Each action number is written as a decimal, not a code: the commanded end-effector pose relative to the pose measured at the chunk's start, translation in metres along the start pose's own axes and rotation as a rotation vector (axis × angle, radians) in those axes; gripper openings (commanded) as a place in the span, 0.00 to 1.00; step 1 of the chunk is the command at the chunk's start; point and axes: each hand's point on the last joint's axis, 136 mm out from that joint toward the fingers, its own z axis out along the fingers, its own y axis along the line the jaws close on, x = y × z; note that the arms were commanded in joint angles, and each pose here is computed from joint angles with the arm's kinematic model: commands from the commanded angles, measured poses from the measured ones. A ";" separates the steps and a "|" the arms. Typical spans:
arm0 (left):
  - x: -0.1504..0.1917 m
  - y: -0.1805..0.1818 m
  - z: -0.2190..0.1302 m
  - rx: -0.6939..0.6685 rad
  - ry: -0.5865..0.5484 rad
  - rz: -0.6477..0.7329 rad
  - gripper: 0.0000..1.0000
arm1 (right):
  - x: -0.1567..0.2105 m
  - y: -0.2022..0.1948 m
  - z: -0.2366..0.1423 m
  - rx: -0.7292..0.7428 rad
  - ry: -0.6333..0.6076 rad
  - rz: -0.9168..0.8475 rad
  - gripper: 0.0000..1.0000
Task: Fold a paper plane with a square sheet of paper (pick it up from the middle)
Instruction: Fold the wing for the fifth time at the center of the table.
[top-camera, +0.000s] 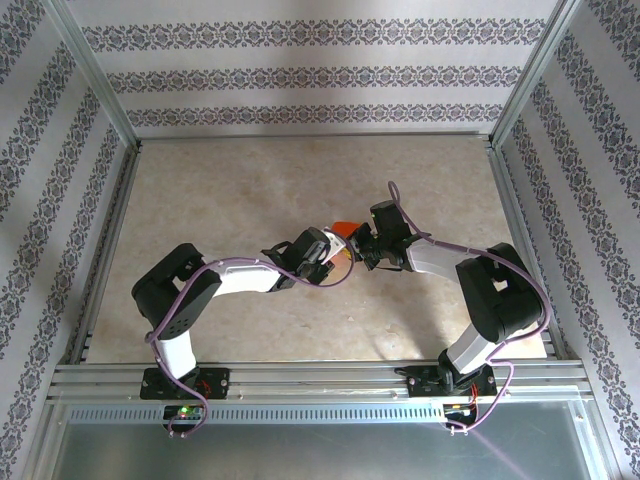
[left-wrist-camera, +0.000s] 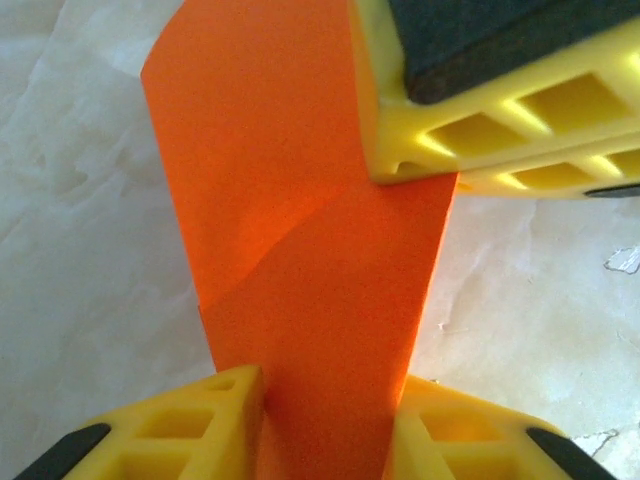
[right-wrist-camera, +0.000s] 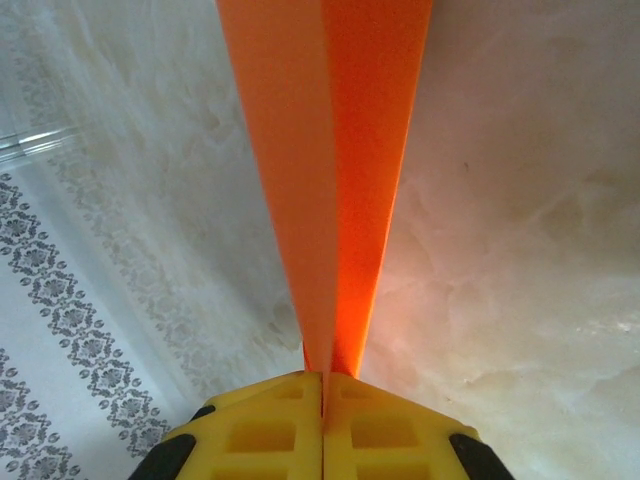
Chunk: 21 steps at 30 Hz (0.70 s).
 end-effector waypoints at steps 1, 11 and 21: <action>-0.007 -0.005 0.004 -0.009 -0.020 0.030 0.30 | 0.001 -0.003 -0.001 -0.004 0.020 0.026 0.07; -0.001 -0.009 0.007 0.016 -0.001 0.021 0.21 | -0.002 -0.010 -0.002 0.018 0.015 0.022 0.36; 0.002 -0.017 0.009 0.058 0.027 0.006 0.15 | -0.016 -0.010 -0.013 0.040 -0.034 -0.036 0.61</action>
